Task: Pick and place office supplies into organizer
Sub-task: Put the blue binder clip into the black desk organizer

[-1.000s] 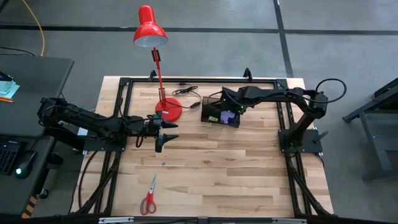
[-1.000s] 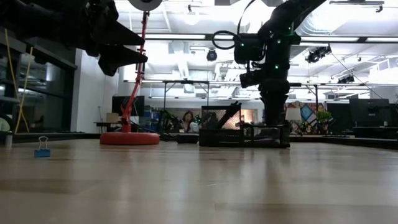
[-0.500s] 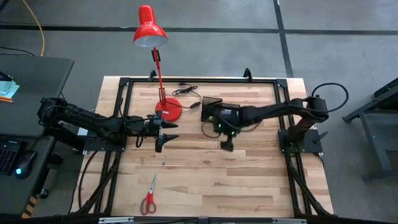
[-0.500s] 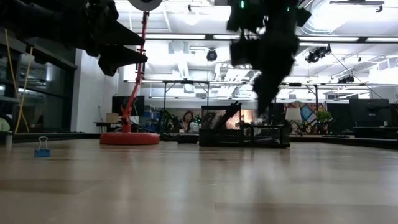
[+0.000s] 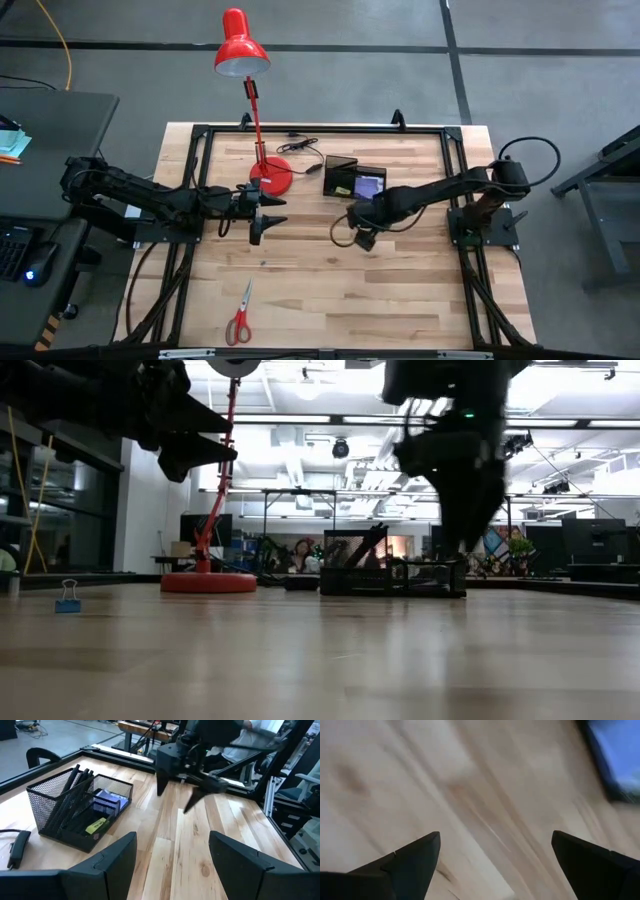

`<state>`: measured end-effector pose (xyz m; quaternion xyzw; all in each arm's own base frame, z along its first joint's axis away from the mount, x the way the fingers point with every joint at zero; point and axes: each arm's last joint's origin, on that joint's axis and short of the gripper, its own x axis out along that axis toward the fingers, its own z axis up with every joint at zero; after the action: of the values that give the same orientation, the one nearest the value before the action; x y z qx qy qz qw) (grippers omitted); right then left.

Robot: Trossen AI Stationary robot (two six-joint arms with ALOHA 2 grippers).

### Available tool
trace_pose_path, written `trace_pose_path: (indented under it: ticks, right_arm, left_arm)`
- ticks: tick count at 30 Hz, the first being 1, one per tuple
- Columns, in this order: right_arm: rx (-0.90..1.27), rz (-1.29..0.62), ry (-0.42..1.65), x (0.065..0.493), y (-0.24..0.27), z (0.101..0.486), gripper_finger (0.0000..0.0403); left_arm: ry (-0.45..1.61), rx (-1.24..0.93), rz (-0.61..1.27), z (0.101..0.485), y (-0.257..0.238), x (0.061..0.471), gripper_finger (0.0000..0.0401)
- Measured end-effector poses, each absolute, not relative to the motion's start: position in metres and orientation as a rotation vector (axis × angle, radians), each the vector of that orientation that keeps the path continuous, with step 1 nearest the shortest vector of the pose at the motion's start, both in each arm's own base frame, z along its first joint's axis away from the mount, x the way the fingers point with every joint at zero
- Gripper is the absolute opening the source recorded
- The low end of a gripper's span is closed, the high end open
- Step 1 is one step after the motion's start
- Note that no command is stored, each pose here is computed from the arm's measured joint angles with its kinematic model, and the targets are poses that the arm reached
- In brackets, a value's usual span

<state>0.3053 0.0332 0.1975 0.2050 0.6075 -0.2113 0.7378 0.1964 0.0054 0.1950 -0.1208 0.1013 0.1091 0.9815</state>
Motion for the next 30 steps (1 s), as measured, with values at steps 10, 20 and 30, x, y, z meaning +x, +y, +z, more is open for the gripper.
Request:
trace_pose_path:
  ticks: [10, 20, 30]
  right_arm:
    - [0.562, -0.441, 1.098, 0.242, 0.057, 0.205, 0.0378]
    - [0.497, -0.188, 0.963, 0.188, 0.06, 0.163, 0.0378]
    - [0.326, -0.069, 0.816, 0.156, 0.041, 0.129, 0.0378]
  left_arm:
    - [0.204, -0.243, 0.22, 0.195, 0.005, 0.196, 0.0233]
    - [0.204, -0.243, 0.22, 0.195, 0.005, 0.196, 0.0233]
    - [0.204, -0.243, 0.22, 0.195, 0.005, 0.196, 0.0233]
